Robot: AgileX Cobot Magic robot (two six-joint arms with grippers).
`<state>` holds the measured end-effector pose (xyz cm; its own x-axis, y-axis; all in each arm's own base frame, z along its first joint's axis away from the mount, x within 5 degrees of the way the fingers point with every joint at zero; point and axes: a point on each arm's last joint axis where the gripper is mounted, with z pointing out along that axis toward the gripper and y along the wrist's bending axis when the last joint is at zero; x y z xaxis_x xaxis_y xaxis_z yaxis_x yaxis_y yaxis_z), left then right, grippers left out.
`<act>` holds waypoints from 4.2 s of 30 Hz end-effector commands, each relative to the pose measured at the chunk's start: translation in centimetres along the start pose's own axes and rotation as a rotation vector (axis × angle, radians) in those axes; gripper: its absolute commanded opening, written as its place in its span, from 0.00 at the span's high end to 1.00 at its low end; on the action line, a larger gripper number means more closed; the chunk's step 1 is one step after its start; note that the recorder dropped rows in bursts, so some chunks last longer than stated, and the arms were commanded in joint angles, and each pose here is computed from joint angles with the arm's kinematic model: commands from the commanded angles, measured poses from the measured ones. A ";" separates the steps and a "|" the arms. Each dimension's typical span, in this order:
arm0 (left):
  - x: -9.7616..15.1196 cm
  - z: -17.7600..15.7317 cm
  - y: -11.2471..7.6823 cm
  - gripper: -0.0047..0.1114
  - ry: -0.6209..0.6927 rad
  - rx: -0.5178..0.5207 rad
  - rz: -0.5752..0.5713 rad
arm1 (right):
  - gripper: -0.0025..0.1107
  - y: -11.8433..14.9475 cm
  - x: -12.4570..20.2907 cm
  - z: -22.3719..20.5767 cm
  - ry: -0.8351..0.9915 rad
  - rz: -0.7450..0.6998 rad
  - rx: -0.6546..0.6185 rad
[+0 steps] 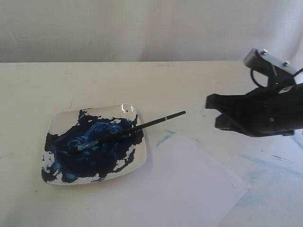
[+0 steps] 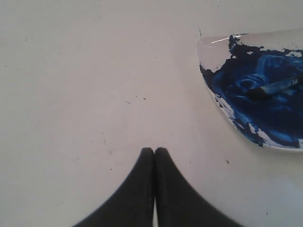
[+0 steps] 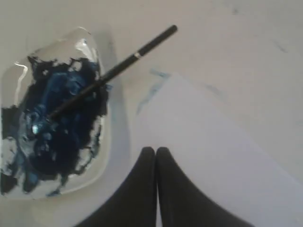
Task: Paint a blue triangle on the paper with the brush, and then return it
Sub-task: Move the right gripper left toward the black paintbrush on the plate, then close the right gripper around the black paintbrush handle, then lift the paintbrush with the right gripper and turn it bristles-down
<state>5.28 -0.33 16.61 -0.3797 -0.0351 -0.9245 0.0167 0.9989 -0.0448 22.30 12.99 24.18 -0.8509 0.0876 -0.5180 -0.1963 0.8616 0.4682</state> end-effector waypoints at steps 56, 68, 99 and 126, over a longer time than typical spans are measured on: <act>0.1 0.0 -0.1 0.96 0.002 0.008 -0.003 | 0.65 5.1 0.4 20.5 -0.230 0.864 -0.027; 0.1 0.0 -0.1 0.96 0.002 0.008 -0.003 | 0.65 5.2 0.3 21.6 -0.227 0.873 -0.025; 0.1 0.0 -0.1 0.96 0.002 0.008 -0.003 | 0.79 5.0 0.5 22.1 -0.234 0.968 -0.030; 0.1 0.0 -0.1 0.96 0.002 0.008 -0.003 | 0.98 9.8 -4.4 15.2 -0.381 0.623 -0.311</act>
<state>5.28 -0.33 16.61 -0.3797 -0.0351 -0.9245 0.0167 0.9989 -0.0448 31.74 28.63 17.26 -0.6212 0.7593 -0.1938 0.2247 0.4096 0.8842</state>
